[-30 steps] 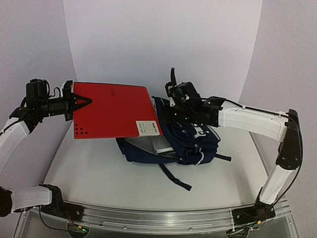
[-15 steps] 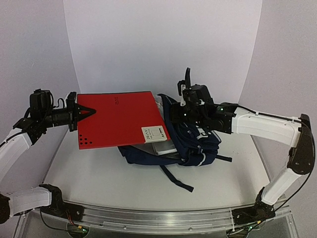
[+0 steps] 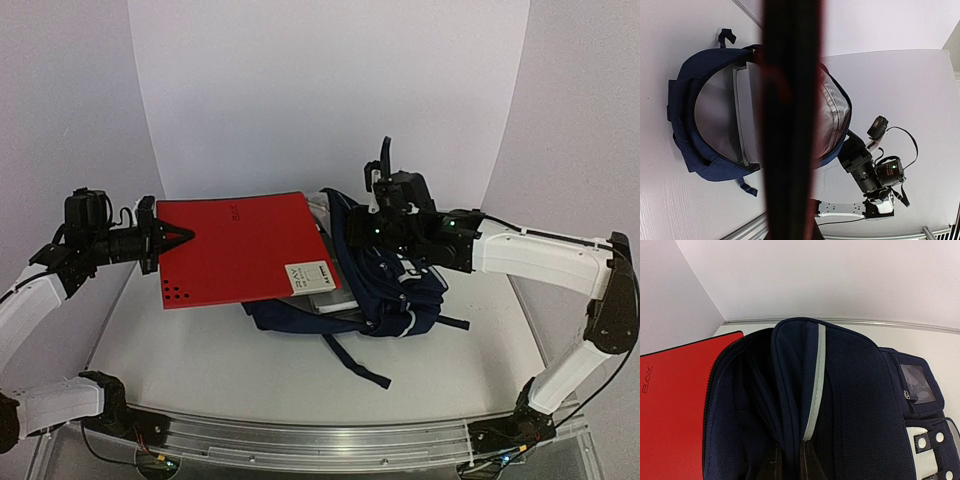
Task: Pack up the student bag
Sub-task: Place the files in the student bag.
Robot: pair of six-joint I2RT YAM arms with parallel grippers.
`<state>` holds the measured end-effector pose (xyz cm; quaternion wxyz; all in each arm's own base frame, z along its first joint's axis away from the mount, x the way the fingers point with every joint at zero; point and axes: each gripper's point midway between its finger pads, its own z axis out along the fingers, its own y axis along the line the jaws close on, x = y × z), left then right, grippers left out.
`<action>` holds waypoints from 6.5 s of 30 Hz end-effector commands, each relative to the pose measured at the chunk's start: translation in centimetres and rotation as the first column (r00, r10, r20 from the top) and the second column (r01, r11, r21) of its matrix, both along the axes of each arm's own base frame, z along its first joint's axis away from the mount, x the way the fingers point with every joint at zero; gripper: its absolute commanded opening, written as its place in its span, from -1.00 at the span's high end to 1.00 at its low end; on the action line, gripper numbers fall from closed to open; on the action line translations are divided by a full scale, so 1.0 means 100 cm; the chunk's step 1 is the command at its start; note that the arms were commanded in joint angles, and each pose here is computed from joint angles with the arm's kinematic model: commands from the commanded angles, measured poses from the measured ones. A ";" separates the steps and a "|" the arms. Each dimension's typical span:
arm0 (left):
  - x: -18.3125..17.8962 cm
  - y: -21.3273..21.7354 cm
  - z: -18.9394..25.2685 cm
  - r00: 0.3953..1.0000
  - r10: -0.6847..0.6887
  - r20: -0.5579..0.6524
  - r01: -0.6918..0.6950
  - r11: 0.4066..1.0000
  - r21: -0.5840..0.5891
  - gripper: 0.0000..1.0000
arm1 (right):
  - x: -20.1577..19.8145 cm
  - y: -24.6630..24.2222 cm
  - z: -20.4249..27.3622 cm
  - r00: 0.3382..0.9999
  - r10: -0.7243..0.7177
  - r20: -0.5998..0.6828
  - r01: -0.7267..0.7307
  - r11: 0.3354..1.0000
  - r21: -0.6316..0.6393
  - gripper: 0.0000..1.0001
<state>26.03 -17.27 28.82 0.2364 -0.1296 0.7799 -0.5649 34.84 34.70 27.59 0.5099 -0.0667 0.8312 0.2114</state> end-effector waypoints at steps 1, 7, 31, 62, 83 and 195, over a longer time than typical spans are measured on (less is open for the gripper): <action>0.010 0.004 -0.021 0.997 0.050 -0.067 -0.049 0.999 0.015 1.00 | -0.006 -0.014 0.128 0.971 -0.084 0.225 0.007 0.947 0.322 1.00; 0.006 0.008 -0.025 0.995 0.056 -0.077 -0.051 0.996 0.068 1.00 | -0.008 -0.027 0.135 0.963 -0.128 0.237 0.043 0.942 0.332 1.00; -0.009 0.000 0.050 0.995 -0.030 0.100 0.030 1.000 0.005 1.00 | -0.012 -0.036 0.139 0.960 -0.145 0.240 0.051 0.932 0.359 1.00; 0.067 -0.075 -0.004 0.980 -0.189 0.061 0.193 0.979 -0.059 0.99 | -0.023 -0.036 0.142 0.966 -0.098 0.240 -0.002 0.923 0.386 1.00; 0.107 -0.176 -0.037 0.964 -0.196 0.178 0.204 0.979 -0.024 1.00 | -0.017 0.005 0.128 0.977 0.009 0.212 -0.097 0.907 0.409 1.00; 0.155 -0.173 -0.190 0.965 -0.259 0.029 0.242 0.933 0.266 0.24 | -0.010 -0.011 0.062 0.971 -0.149 0.186 0.147 0.989 0.028 -0.96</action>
